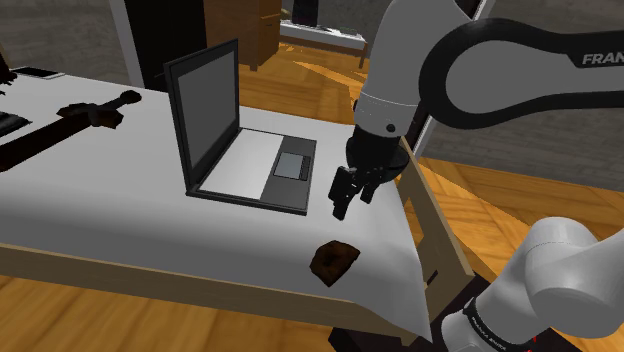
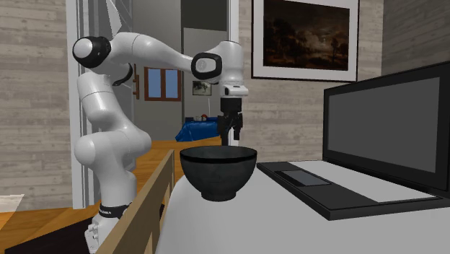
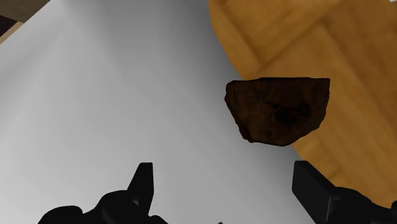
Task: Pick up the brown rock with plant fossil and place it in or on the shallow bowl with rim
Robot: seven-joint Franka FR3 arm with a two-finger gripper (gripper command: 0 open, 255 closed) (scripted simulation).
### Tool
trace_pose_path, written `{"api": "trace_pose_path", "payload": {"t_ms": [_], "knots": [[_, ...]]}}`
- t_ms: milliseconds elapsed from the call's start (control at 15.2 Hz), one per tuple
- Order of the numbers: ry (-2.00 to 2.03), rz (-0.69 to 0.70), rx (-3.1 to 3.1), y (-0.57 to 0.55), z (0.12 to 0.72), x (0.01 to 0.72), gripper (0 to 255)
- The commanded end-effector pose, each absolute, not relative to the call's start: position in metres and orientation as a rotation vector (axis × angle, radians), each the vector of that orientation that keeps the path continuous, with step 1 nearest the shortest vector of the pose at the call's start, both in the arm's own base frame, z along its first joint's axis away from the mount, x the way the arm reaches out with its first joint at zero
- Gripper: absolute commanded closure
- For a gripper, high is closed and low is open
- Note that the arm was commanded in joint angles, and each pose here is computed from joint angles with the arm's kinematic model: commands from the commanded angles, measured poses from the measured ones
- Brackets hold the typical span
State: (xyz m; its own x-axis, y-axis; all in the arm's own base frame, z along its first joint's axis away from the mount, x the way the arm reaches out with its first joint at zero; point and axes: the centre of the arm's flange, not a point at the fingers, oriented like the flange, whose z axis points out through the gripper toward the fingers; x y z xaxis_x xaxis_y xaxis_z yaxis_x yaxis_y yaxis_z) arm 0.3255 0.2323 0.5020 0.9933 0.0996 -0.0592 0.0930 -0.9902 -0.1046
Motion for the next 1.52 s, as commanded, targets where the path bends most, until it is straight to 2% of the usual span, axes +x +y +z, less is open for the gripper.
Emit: {"api": "trace_pose_path", "payload": {"t_ms": [0,462,528,1122,1188,1452], "knots": [[-0.147,0.097,-3.034,0.232,0.495,0.326,0],[-0.147,0.097,-3.034,0.232,0.495,0.326,0],[-0.147,0.097,-3.034,0.232,0.495,0.326,255],[-0.147,0.097,-3.034,0.232,0.495,0.326,255],[-0.147,0.097,-3.034,0.232,0.495,0.326,0],[0.892,0.135,-2.913,0.267,0.477,0.293,0]]}}
